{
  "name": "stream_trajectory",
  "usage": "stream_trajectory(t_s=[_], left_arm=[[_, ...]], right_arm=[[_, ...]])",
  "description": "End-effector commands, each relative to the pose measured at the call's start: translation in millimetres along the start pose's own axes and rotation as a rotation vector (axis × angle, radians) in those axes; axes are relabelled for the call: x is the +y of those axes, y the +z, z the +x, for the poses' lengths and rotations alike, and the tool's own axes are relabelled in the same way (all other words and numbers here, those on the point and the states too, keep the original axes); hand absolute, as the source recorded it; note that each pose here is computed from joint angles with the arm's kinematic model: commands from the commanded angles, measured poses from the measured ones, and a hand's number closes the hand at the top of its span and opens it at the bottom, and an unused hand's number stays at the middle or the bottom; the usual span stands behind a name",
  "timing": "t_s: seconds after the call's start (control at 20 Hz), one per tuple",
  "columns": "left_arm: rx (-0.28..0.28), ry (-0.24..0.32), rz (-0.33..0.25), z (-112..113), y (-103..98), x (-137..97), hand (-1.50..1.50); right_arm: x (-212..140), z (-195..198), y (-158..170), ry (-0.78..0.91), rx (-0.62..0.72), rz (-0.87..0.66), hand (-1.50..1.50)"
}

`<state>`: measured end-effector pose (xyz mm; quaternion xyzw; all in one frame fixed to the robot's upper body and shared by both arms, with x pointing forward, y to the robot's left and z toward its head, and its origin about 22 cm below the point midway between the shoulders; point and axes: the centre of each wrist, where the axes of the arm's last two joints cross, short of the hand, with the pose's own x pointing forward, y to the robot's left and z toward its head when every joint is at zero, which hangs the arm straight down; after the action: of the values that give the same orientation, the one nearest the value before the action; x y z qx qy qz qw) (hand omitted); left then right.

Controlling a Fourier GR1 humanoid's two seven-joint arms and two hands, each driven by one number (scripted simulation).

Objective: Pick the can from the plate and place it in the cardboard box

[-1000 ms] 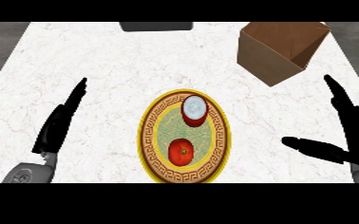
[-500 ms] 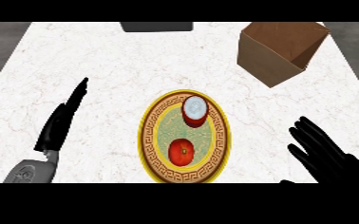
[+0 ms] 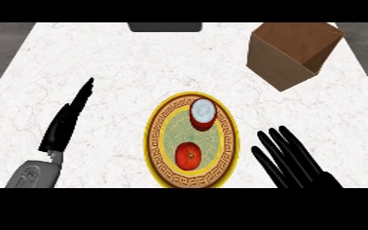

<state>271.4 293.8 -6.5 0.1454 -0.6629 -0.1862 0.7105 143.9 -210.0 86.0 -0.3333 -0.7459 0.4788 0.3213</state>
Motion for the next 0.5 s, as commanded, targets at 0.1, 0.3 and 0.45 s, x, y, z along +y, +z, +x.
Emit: stream_trajectory(t_s=[0.1,0.3,0.45], left_arm=[[-0.008,-0.004,0.001,8,6,-8,0.0],[-0.001,0.003,0.0,0,-3,-22,0.0],[-0.008,-0.008,0.002,2,-12,0,0.0]], right_arm=[[-5,33,-30,0.063,0.084,0.063,-1.5],[25,24,-45,0.037,0.118,0.091,-1.5],[53,32,-50,0.025,0.105,0.147,-1.5]])
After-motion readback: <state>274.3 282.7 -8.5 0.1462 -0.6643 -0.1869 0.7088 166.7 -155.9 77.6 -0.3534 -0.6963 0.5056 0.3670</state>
